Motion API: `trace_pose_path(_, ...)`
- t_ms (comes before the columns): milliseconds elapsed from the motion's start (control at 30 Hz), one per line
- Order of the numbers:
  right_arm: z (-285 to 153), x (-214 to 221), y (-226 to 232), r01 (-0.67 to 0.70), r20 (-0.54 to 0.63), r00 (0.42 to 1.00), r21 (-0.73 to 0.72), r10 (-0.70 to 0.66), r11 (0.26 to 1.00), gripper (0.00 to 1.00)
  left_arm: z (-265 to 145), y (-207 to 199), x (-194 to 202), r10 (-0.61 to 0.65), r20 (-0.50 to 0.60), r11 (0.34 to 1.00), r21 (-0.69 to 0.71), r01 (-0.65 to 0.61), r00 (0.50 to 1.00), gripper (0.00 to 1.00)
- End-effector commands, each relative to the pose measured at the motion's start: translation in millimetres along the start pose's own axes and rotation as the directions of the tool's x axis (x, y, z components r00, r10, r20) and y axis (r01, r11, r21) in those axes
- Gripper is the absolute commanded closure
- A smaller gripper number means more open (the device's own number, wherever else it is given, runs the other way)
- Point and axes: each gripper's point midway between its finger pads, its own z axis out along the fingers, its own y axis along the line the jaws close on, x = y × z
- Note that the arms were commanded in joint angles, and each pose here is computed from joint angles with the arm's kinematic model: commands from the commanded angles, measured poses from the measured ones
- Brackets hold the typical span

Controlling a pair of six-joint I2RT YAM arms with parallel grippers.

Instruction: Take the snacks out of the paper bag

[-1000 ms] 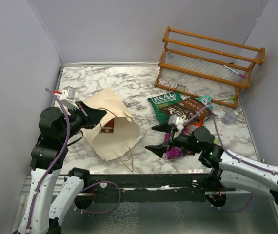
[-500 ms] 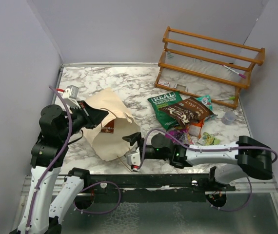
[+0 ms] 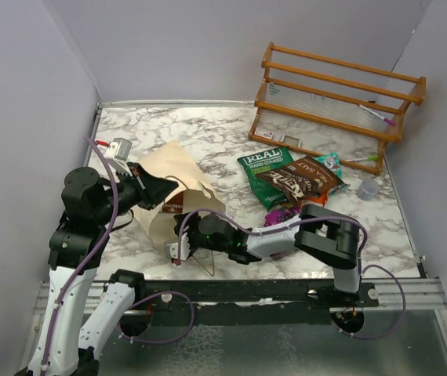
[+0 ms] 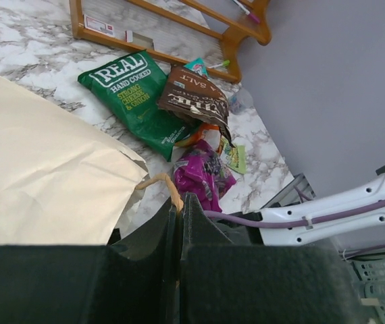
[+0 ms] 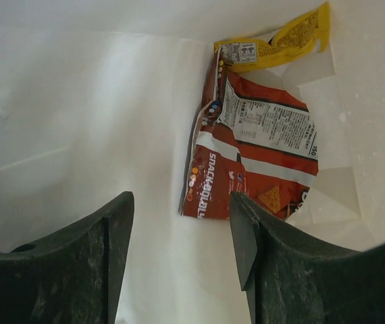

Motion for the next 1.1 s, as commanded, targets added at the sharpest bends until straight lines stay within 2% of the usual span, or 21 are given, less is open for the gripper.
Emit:
trace_pose_path(0, 21.5, 3.5, -24.0, 0.011, -0.020, 1.000, 0.100, -0.009, 0.995, 0.41, -8.2, -17.1, -6.6, 0.051, 0.012, 0.997, 0.055, -0.052, 0.999, 1.00)
trace_pose_path(267, 46.5, 32.9, -15.5, 0.056, -0.078, 0.996, 0.078, -0.050, 0.995, 0.45, -11.9, -21.1, -6.3, 0.070, 0.009, 0.995, 0.066, -0.071, 0.997, 1.00)
trace_pose_path(400, 54.3, 47.7, -15.2, 0.029, -0.096, 0.995, 0.076, -0.021, 0.997, 0.46, -13.5, -24.3, -7.2, 0.074, 0.010, 0.994, 0.075, -0.075, 0.997, 1.00)
trace_pose_path(467, 64.7, 56.4, -16.4, 0.074, -0.119, 0.991, 0.100, -0.062, 0.992, 0.45, -16.1, -25.6, -10.6, 0.073, 0.017, 0.995, 0.062, -0.074, 0.997, 1.00)
trace_pose_path(600, 81.0, 61.9, -14.5, 0.117, -0.132, 0.986, 0.103, -0.104, 0.988, 0.38, -16.8, -28.5, -10.7, 0.065, 0.025, 0.995, 0.076, -0.067, 0.998, 1.00)
trace_pose_path(667, 90.7, 81.8, -25.0, 0.113, -0.177, 0.980, 0.145, -0.086, 0.983, 0.33, -17.7, -31.0, -11.1, 0.064, 0.028, 0.994, 0.087, -0.066, 0.998, 1.00)
trace_pose_path(833, 115.9, 97.3, -45.0, 0.147, -0.230, 0.968, 0.202, -0.099, 0.968, 0.32, -21.4, -39.7, -15.7, 0.063, 0.036, 0.992, 0.107, -0.067, 0.997, 1.00)
trace_pose_path(933, 128.0, 107.9, -57.4, 0.138, -0.243, 0.966, 0.209, -0.085, 0.968, 0.38, -23.2, -41.3, -17.2, 0.058, 0.045, 0.992, 0.106, -0.062, 0.997, 1.00)
trace_pose_path(1067, 138.7, 113.1, -72.9, 0.126, -0.235, 0.969, 0.223, -0.072, 0.967, 0.57, -22.1, -36.3, -16.1, 0.045, 0.047, 0.995, 0.084, -0.048, 0.998, 1.00)
